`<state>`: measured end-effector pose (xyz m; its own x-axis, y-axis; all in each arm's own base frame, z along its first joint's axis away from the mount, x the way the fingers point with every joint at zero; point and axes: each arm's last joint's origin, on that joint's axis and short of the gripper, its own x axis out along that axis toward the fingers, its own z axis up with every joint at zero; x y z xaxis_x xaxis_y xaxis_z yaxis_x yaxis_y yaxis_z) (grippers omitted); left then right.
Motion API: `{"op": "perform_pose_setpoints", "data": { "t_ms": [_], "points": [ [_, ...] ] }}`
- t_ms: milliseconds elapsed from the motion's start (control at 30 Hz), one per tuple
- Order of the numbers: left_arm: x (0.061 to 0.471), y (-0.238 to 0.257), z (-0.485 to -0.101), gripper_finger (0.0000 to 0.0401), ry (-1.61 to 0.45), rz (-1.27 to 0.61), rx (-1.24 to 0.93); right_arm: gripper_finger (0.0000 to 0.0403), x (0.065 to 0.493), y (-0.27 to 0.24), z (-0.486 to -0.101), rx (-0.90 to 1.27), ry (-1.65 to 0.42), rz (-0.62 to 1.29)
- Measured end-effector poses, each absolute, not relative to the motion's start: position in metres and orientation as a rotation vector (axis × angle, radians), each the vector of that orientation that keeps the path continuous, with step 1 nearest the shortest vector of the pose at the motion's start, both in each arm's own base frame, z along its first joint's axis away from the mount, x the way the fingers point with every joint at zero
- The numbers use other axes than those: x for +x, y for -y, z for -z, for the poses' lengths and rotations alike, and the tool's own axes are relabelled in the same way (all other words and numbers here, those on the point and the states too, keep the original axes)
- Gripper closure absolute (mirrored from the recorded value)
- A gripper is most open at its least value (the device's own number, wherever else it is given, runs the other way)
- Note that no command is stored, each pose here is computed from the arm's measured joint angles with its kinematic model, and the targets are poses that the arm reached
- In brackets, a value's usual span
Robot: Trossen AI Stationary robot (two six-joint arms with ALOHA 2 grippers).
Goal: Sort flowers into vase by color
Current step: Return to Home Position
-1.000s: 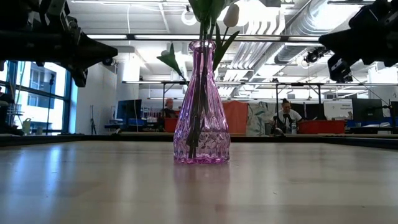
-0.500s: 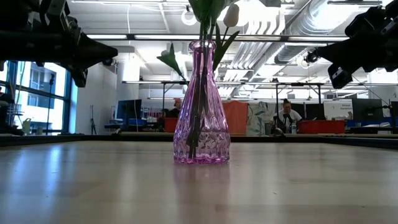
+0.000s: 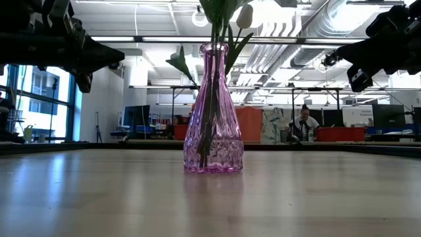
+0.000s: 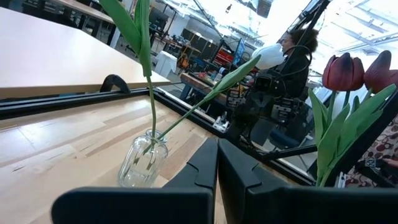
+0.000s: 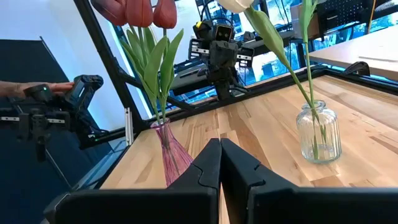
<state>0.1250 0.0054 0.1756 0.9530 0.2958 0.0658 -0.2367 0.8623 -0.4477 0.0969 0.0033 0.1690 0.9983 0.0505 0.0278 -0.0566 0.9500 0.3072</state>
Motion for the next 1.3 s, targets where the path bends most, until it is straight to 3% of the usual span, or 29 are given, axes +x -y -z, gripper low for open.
{"op": "perform_pose_setpoints", "data": {
  "t_ms": [767,1300],
  "points": [
    [0.089,-0.006,-0.202,0.0401,0.431,-0.207,-0.503,0.0402,0.097,-0.003,-0.168,0.313,0.012,-0.049],
    [0.091,-0.004,-0.197,0.0401,0.371,-0.193,-0.498,0.0402,0.097,-0.003,-0.168,0.313,0.01,-0.049]
  ]
}}
